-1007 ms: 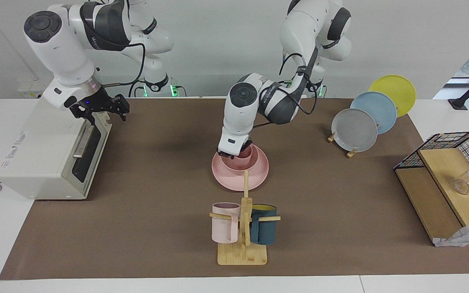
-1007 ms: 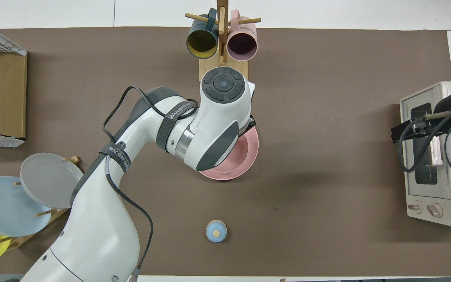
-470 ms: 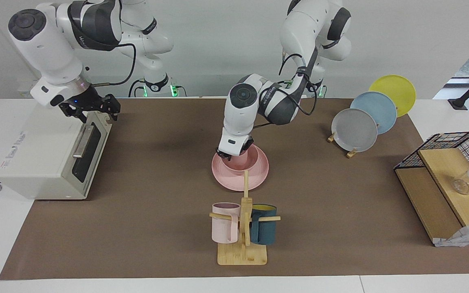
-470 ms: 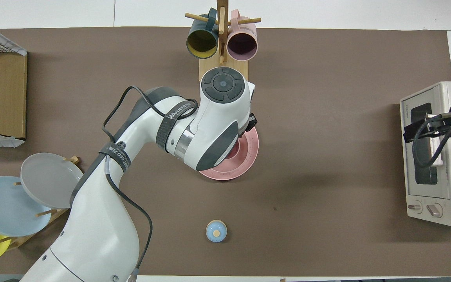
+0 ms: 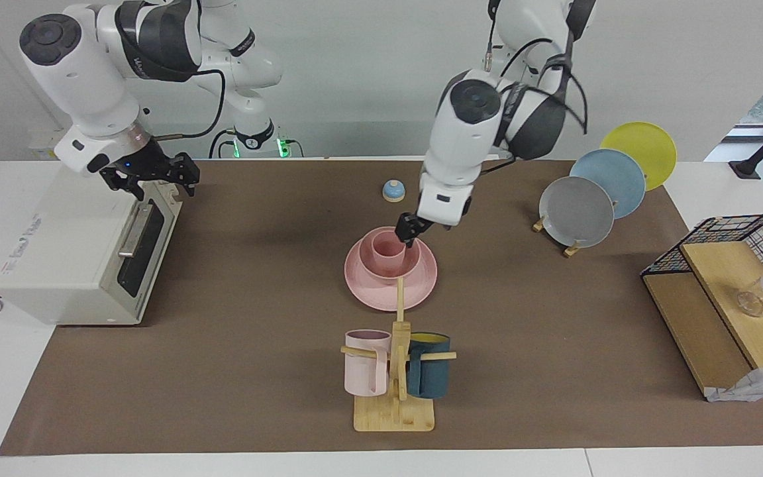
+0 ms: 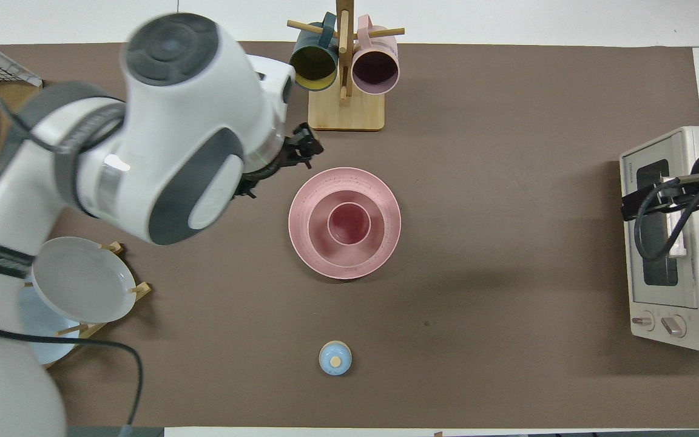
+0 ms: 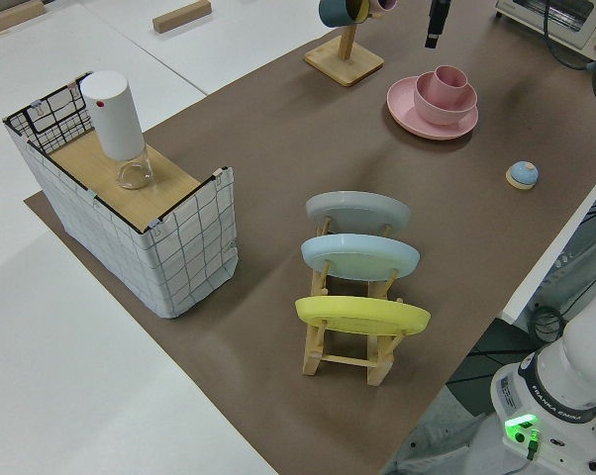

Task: Organize tableware

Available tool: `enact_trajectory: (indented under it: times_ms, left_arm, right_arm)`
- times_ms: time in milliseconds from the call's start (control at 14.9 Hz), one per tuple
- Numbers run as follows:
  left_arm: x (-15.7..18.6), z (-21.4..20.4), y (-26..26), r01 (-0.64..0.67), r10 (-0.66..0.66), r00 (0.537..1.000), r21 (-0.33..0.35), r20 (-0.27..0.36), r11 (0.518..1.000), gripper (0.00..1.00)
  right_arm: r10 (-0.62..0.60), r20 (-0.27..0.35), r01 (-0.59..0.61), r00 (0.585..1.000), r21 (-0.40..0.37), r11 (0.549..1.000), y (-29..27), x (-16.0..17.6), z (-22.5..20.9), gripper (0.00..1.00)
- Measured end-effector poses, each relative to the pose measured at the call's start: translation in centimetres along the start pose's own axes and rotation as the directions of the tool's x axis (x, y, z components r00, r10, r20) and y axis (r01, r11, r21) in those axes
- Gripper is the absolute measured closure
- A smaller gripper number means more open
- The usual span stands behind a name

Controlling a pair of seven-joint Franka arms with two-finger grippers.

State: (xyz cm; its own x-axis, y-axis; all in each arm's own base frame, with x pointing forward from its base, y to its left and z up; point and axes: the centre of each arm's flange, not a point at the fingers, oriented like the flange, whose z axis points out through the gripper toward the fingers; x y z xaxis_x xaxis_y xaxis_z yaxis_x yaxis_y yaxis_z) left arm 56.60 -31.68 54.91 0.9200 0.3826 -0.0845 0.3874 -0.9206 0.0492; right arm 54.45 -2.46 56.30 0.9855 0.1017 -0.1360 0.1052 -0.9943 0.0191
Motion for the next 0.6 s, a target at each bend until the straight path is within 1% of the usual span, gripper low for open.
enact_trajectory:
  times_ms: [201,336,470,604]
  left_arm:
    - [4.0,-6.8,-9.6,-0.074,0.074,0.997,0.002,-0.002,0.997,0.00]
    - [5.5,-9.9,-15.3,-0.157,0.157,0.988,0.008,0.008,0.988,0.00]
    - [6.6,-11.3,-20.3,-0.232,0.232,0.973,0.008,0.016,0.973,0.00]
    - [7.2,-10.6,-23.4,-0.282,0.282,0.959,0.008,0.031,0.959,0.00]
  right_arm:
    - [0.001,-0.008,-0.001,1.000,0.000,1.000,0.1,-0.2,-0.4,0.00]
    - [0.000,-0.011,0.000,1.000,-0.001,1.000,0.0,-0.3,-0.5,0.00]
    - [-0.004,-0.011,0.004,1.000,-0.001,1.000,-0.3,-0.3,-0.6,0.00]
    - [-0.006,-0.011,0.006,1.000,-0.002,1.000,-0.3,-0.3,-0.6,0.00]
